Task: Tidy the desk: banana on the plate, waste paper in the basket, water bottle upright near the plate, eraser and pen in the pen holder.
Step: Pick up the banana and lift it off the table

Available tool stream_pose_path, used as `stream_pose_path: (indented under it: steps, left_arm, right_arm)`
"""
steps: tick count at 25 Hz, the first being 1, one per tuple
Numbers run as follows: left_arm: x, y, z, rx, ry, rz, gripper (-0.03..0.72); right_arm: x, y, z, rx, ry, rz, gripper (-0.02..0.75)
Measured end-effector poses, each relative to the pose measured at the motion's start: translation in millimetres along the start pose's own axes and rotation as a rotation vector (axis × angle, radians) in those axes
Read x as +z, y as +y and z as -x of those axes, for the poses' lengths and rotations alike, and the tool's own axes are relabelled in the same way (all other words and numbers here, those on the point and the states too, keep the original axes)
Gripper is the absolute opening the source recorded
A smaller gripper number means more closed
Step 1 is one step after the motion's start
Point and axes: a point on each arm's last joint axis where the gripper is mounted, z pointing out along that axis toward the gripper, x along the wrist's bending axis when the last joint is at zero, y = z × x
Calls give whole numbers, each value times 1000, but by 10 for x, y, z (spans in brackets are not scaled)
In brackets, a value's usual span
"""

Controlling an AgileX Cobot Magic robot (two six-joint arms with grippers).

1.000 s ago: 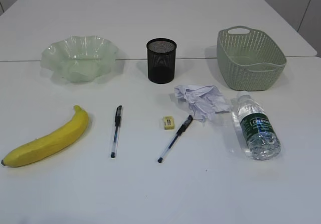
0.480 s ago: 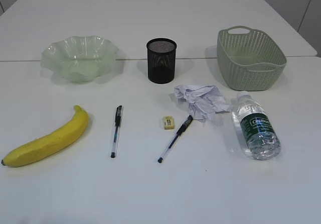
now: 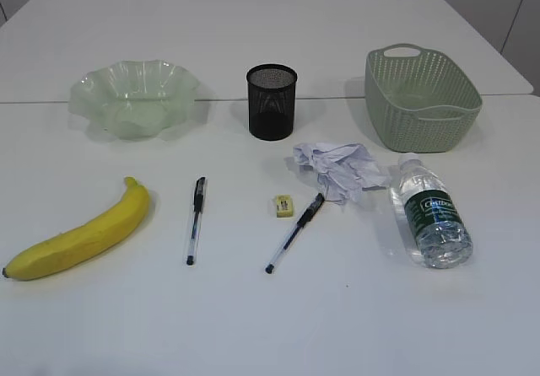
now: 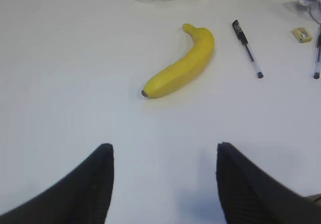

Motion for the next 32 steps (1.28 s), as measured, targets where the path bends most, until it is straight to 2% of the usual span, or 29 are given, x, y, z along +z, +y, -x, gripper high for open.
stream_pose_path:
  steps: [20, 28, 32]
  left_arm:
    - [0, 0, 0, 0, 0, 0, 454]
    - [-147, 143, 14, 7, 3, 72, 454]
    - [-152, 282, 11, 5, 3, 59, 454]
  right_arm:
    - [-4, 3, 0, 0, 0, 2, 558]
    - [-159, 171, 5, -2, -13, 134, 558]
    - [-215, 239, 9, -3, -20, 195, 558]
